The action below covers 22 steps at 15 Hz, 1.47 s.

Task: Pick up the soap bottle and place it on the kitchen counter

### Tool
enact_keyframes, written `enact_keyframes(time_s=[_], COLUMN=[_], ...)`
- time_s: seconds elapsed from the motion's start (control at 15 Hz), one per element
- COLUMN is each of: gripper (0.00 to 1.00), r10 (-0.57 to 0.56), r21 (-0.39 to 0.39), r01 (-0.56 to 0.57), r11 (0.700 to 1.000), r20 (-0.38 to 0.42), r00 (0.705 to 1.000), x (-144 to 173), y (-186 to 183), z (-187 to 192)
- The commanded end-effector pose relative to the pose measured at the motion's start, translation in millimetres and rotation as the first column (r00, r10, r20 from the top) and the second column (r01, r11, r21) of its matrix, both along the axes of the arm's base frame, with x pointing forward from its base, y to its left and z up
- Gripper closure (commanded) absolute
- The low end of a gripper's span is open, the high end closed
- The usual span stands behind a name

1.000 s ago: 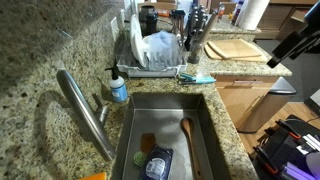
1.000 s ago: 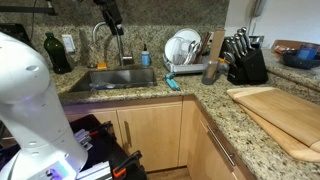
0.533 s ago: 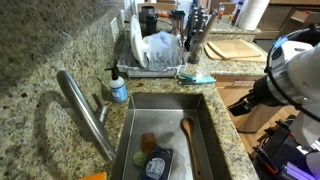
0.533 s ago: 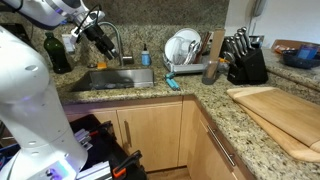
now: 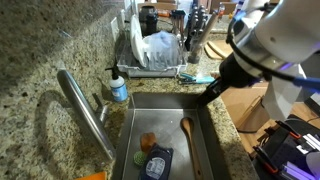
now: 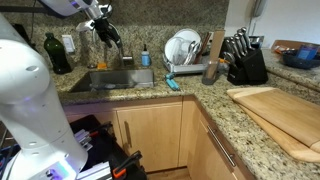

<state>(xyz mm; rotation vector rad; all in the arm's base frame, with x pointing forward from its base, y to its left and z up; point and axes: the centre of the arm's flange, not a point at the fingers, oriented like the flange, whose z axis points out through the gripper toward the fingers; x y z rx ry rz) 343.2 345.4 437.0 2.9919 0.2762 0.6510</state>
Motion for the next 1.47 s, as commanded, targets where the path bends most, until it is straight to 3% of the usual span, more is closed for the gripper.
enact_keyframes(time_s=[0.0,0.07,0.27,0.33,0.4,0.53,0.67,0.8,0.87,1.0,1.13,1.2,1.27,1.4], gripper=[0.00,0.00,0.00,0.00,0.00,0.00,0.00,0.00,0.00,0.00,0.00,0.00,0.00,0.00], r10=[0.152,0.078,0.127,0.107,0.116,0.147,0.185,0.247,0.268,0.313,0.304,0.275,0.289,0.275], r21=[0.036,0.026,0.040,-0.020,-0.103,-0.166,-0.224,-0.223,-0.197,-0.068,0.040,0.066,0.016,0.055], r01=[-0.149,-0.077,-0.125,-0.108,-0.127,-0.178,-0.217,-0.279,-0.298,-0.335,-0.303,-0.267,-0.291,-0.269], r11=[0.988,0.997,0.991,0.994,0.987,0.970,0.950,0.934,0.934,0.940,0.952,0.962,0.956,0.961], r20=[-0.089,-0.033,-0.053,-0.055,-0.111,-0.187,-0.152,-0.157,-0.164,-0.221,-0.209,-0.194,-0.200,-0.175], r00=[0.984,0.996,0.990,0.993,0.987,0.971,0.971,0.956,0.949,0.924,0.929,0.942,0.936,0.946], x=[21,19,25,24,37,65,84,96,106,130,163,174,140,162], y=[-27,-10,-16,-16,-15,-9,10,30,44,65,76,79,64,67], z=[29,14,19,11,-9,-47,-75,-90,-92,-82,-60,-49,-69,-51])
